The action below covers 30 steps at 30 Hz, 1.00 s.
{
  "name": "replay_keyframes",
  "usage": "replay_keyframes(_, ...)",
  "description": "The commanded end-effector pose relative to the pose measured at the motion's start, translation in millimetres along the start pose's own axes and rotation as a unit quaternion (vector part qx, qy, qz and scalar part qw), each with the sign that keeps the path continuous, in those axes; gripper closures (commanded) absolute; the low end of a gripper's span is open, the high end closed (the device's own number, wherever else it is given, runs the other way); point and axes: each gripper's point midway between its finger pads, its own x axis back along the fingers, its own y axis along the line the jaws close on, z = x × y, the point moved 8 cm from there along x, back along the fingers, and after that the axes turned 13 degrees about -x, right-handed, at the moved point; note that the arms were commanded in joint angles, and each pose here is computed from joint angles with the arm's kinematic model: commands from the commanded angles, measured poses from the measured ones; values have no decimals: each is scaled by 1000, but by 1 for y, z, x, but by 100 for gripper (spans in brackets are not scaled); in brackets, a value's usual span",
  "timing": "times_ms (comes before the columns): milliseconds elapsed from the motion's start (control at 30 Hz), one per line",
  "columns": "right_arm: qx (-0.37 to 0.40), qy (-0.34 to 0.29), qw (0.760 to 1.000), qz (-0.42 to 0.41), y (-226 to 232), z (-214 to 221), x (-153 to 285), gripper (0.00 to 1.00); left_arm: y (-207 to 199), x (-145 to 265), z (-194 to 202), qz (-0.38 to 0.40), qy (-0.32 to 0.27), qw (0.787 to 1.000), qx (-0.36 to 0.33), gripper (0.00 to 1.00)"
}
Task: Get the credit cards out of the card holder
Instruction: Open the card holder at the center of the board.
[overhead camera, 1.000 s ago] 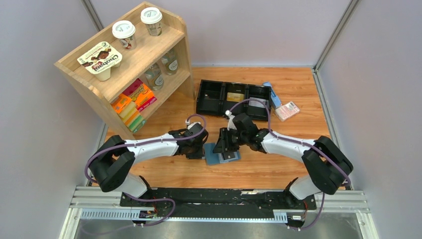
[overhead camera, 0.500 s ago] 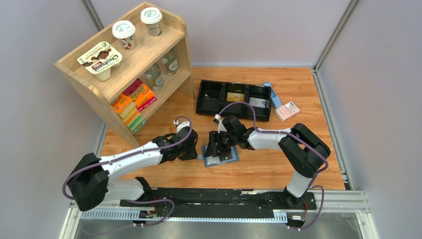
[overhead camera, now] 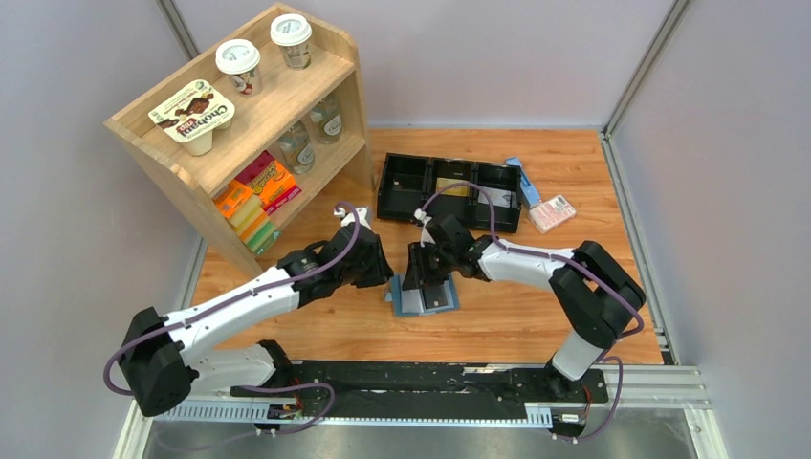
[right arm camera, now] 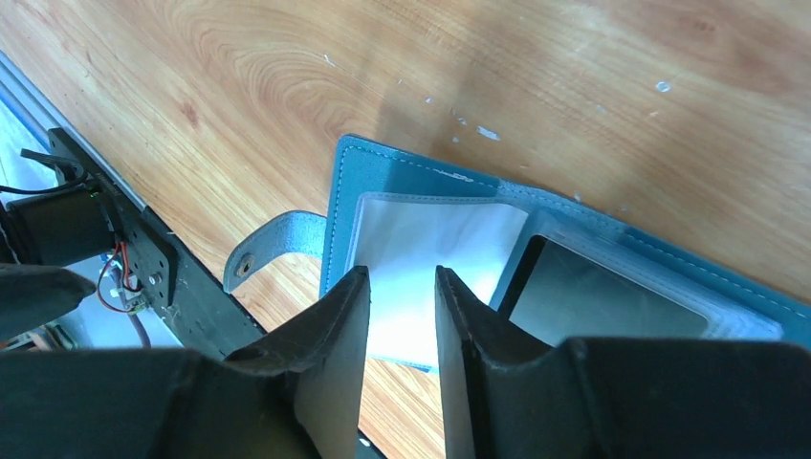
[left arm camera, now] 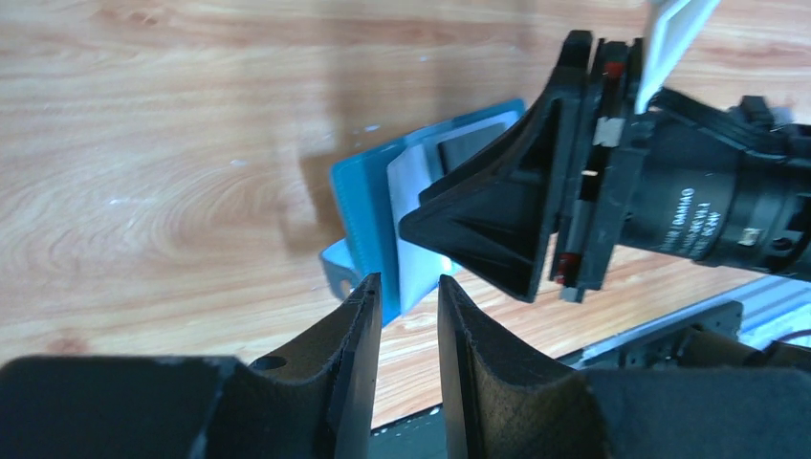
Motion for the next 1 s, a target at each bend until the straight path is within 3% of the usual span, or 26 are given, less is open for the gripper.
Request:
replay_keyframes(0, 33, -40, 999, 3, 13, -12, 15, 68, -19, 2, -20, 42, -14, 999, -15, 64)
replay_keyframes(267, 20, -5, 1000, -17, 9, -13, -16, 78, -19, -1, -22, 33, -15, 999, -17, 65)
replay_keyframes(467, 22, 5, 1000, 5, -1, -11, -26, 78, -17, -8, -13, 33, -1, 999, -8, 65)
replay_keyframes(967, 61, -106, 990, 68, 6, -32, 23, 67, -37, -39, -15, 68, 31, 997, 1, 67)
